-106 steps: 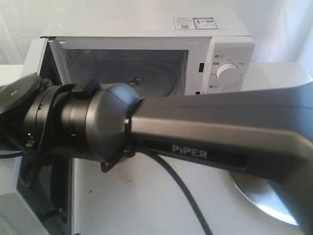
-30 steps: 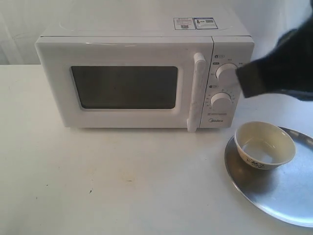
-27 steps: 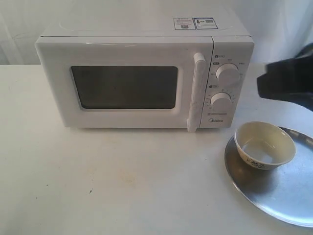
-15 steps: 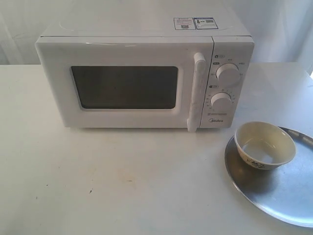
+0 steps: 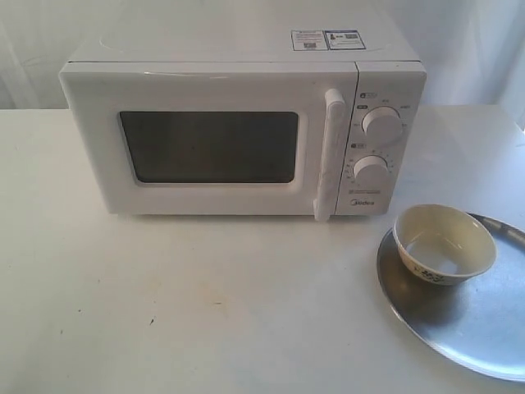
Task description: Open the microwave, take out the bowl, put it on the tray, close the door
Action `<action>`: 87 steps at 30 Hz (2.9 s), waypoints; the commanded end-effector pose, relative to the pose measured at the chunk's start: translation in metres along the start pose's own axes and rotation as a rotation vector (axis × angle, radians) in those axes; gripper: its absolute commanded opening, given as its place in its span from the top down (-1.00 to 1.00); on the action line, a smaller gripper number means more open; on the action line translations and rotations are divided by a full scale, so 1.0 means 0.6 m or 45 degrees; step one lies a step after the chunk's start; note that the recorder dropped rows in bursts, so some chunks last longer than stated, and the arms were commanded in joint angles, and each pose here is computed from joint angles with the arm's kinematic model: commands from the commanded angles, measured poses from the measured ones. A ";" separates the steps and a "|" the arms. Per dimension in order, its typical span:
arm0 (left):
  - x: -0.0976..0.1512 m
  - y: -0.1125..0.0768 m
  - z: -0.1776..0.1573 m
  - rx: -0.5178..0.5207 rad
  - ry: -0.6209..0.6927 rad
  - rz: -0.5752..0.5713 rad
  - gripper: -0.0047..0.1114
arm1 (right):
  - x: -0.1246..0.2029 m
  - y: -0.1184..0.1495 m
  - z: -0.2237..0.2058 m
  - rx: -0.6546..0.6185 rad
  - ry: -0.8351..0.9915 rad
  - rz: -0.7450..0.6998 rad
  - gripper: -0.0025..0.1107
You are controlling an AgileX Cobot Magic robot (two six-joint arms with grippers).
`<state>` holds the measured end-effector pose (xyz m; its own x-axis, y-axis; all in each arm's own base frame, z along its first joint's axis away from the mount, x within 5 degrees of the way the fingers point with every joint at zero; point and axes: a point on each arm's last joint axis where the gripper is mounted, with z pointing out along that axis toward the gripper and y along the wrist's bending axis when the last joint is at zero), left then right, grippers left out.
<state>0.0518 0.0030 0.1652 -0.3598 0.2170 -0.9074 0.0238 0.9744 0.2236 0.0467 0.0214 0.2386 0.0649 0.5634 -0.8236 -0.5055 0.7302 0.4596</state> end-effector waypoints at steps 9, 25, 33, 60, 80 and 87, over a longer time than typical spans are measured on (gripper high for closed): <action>-0.002 0.000 -0.001 0.006 -0.003 -0.010 0.92 | 0.047 -0.033 -0.011 0.225 0.391 -0.253 0.96; -0.002 0.000 -0.001 0.006 -0.003 -0.010 0.92 | 0.067 -0.055 -0.026 0.319 0.669 -0.688 0.96; -0.002 0.000 -0.001 0.006 -0.003 -0.010 0.92 | 0.065 -0.059 -0.027 0.373 0.671 -0.767 0.96; -0.002 0.000 -0.001 0.006 -0.003 -0.010 0.92 | 0.065 -0.059 -0.027 0.372 0.669 -0.767 0.96; -0.002 0.000 -0.001 0.006 -0.003 -0.010 0.92 | 0.066 -0.059 -0.028 0.374 0.681 -0.766 0.96; -0.002 0.000 -0.001 0.006 -0.003 -0.010 0.92 | 0.067 -0.060 -0.029 0.385 0.693 -0.747 0.96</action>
<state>0.0517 0.0029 0.1650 -0.3624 0.2169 -0.9065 0.0245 0.9744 0.2233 0.0530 0.0112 0.1832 -0.2159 -0.1552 -0.9640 -0.2671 0.9590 -0.0946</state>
